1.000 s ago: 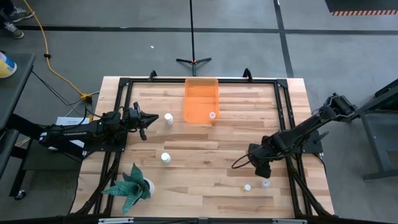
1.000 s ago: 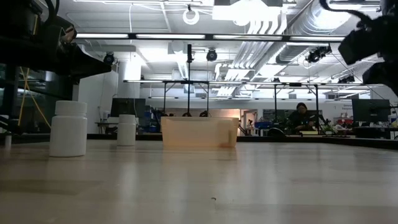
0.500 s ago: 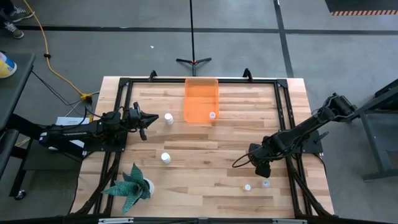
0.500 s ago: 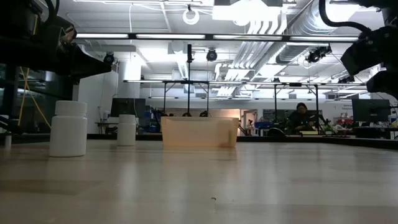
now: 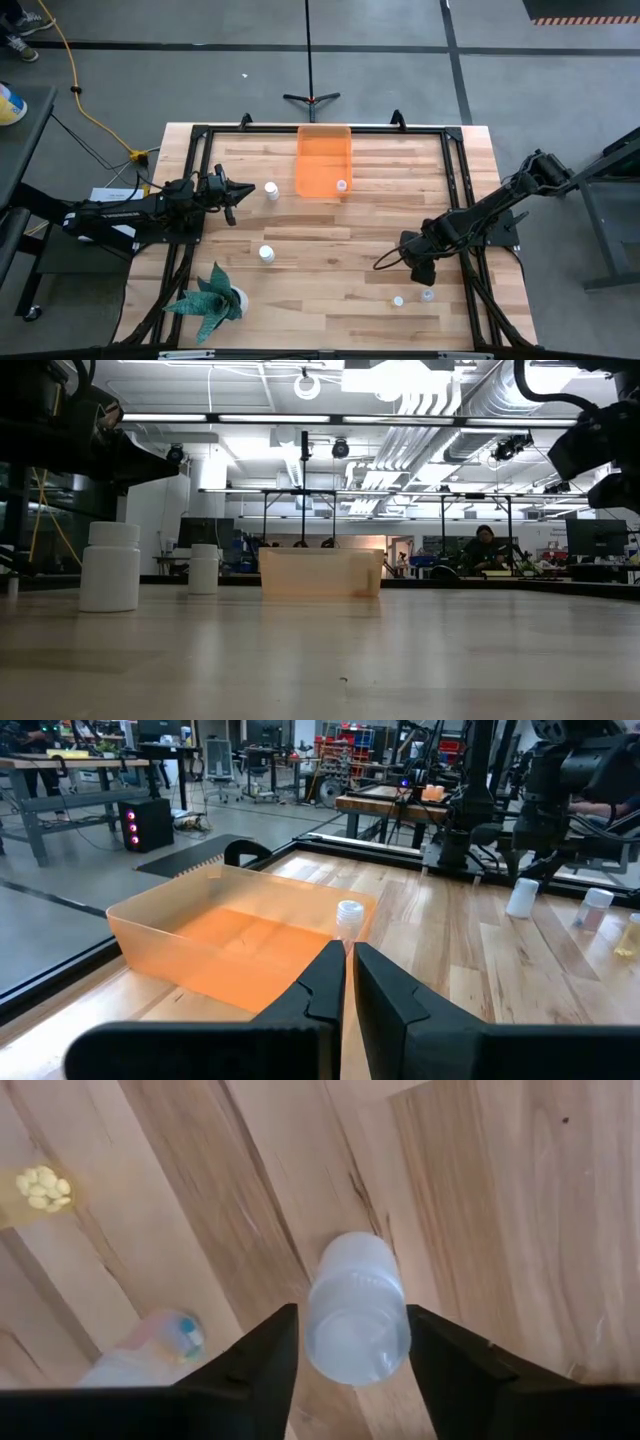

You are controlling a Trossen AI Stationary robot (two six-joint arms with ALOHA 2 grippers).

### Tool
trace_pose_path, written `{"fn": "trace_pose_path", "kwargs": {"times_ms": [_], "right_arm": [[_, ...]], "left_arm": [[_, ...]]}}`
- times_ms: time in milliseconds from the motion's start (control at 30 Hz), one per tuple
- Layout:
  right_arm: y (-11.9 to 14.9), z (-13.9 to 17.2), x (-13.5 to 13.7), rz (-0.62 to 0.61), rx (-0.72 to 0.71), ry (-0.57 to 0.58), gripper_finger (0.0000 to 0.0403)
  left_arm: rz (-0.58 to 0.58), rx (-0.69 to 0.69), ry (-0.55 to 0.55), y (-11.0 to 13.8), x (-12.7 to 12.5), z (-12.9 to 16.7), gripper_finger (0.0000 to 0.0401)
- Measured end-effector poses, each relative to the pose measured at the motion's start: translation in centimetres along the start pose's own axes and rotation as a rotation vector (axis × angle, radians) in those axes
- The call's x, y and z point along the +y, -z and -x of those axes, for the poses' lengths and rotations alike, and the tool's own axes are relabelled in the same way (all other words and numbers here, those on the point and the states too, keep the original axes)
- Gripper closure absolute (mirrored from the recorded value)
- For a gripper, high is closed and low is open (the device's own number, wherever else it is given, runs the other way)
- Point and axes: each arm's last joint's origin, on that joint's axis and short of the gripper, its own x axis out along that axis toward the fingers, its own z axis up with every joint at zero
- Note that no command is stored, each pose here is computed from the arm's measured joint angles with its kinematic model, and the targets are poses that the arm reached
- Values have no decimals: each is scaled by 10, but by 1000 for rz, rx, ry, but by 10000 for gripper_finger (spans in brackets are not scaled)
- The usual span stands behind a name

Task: Pick and place pill bottles into a basket
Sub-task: Put the top transparent pill bottle into the orange bin

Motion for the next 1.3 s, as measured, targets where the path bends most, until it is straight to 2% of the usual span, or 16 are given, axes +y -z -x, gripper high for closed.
{"fn": "trace_pose_path", "kwargs": {"times_ms": [200, 367, 467, 633, 767, 900, 1067, 1300], "right_arm": [[-16, 3, -4, 7, -83, -32, 273], [-44, 18, -13, -45, -202, -83, 277], [-65, 34, -18, -27, -330, -94, 268], [-103, 67, -30, 98, -623, -103, 269], [-130, 93, -47, 140, -852, -30, 273], [-154, 110, -69, 79, -968, 94, 273], [-191, 124, -93, 14, -959, 174, 273], [-243, 121, -131, -89, -689, 164, 273]], "left_arm": [[0, -1, 0, 0, 0, 0, 339], [0, -1, 0, 0, 0, 0, 339], [0, -1, 0, 0, 0, 0, 339], [0, -2, 0, 0, 0, 0, 339], [0, -1, 0, 0, 0, 0, 339], [0, -2, 0, 0, 0, 0, 339], [0, -2, 0, 0, 0, 0, 339], [0, -2, 0, 0, 0, 0, 339]]}}
